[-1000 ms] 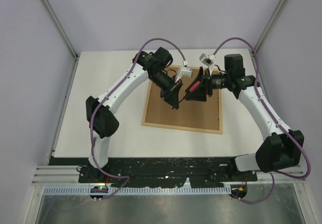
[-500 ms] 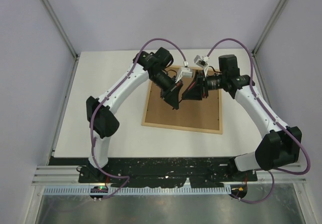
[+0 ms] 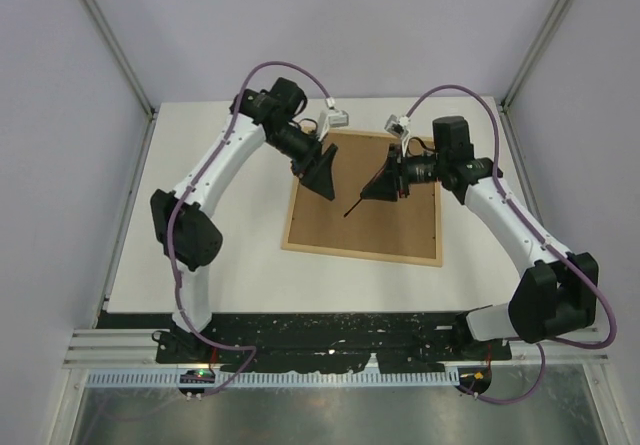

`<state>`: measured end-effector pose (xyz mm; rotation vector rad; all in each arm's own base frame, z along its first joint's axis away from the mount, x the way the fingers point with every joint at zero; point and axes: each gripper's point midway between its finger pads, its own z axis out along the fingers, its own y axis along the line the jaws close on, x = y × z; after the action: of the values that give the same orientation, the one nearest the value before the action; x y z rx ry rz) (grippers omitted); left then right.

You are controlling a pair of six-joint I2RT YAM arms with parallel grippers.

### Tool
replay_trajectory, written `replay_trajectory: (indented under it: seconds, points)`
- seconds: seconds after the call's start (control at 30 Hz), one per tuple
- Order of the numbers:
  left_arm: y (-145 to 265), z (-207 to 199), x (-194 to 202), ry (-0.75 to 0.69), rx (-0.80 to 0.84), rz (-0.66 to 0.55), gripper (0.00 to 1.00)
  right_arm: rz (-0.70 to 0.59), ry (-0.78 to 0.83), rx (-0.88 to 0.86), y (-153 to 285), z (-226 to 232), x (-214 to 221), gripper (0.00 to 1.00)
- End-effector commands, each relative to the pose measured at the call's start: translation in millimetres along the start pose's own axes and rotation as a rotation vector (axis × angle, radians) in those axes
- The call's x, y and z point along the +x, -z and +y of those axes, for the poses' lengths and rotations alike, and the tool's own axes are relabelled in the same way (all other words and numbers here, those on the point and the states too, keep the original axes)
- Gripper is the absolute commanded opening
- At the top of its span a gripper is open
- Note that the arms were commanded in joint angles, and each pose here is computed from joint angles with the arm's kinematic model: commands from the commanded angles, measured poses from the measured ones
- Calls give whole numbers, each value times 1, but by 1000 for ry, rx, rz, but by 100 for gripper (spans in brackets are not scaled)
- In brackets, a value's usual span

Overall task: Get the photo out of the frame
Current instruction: Adjust the screwdriver, then adjust the photo frame at the center of the board.

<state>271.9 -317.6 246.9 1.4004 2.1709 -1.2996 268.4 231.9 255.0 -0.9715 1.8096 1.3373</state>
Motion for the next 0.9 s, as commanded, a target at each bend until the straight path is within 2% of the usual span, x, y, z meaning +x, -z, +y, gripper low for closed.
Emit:
replay_trajectory:
  seconds: [0.0, 0.13, 0.17, 0.3, 0.5, 0.6, 0.87]
  points:
    - [53, 27, 8, 152, -192, -83, 76, -82, -49, 171, 4, -30, -17, 8]
    - [67, 104, 31, 268, -447, -105, 80, -122, -223, 279, 0, -67, -16, 8]
    - [67, 119, 38, 302, -477, -107, 80, -142, -297, 295, -1, -74, -13, 8]
    - [58, 164, 70, 457, -525, -86, 80, -306, -366, 331, -1, -107, -20, 8]
    - [39, 194, 94, 583, -539, -61, 80, -404, -599, 370, -12, -157, 8, 8]
    - [45, 213, 97, 646, -633, -50, 80, -439, -701, 334, -18, -168, 10, 8]
    - [40, 250, 105, 755, -757, -5, 79, -484, -731, 263, -27, -180, -4, 8]
